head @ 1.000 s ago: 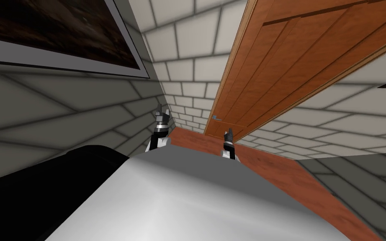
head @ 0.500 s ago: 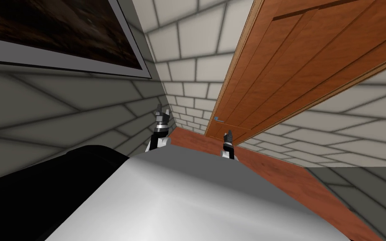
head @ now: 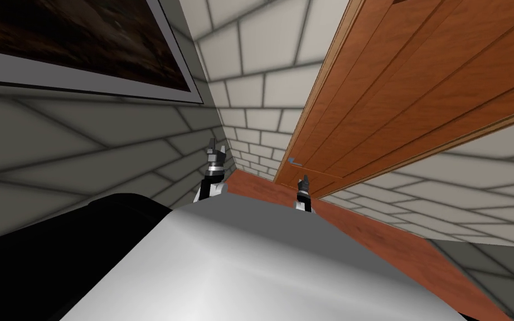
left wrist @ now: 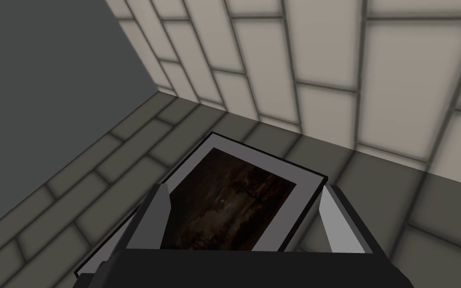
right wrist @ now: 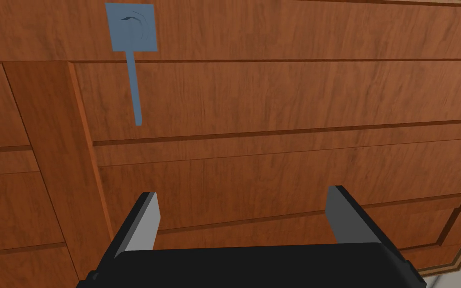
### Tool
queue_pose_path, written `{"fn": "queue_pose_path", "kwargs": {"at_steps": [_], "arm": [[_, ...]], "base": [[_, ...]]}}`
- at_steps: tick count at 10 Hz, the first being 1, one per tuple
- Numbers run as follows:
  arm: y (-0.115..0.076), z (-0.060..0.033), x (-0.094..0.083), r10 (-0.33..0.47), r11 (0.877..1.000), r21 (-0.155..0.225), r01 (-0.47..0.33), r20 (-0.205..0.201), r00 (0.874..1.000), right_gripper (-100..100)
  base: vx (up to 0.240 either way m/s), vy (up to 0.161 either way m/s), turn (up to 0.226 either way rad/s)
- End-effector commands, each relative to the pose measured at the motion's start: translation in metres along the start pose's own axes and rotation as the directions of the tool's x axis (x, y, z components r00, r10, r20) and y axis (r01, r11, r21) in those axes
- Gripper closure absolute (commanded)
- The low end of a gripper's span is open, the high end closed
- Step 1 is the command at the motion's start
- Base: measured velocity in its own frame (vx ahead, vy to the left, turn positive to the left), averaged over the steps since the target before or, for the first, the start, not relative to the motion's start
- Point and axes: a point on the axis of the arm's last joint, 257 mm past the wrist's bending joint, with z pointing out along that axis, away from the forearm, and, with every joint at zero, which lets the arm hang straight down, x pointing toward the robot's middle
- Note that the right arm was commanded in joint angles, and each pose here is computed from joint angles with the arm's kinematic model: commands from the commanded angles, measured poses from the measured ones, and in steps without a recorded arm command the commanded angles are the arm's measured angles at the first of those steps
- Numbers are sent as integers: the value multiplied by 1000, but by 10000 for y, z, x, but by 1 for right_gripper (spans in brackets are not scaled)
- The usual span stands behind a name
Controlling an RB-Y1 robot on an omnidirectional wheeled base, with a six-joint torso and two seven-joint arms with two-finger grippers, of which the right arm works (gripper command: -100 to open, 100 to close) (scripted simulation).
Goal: Pull the door open
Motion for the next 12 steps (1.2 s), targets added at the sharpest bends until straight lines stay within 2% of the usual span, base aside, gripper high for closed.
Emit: {"fn": "queue_pose_path", "kwargs": {"at_steps": [1,4,5,12], "arm": [[-110,-35,-59,4,1000,22,-4,11,1000,-100],[-309,-79,-145,12,998,61,-14,32,999,-100],[-309,-79,-145,12,998,61,-14,32,999,-100],[-618,-179,-287,23,992,126,-32,72,997,-100]], "base": [[75,-12,135],[93,-31,115],[65,-15,34],[58,-21,77]]}}
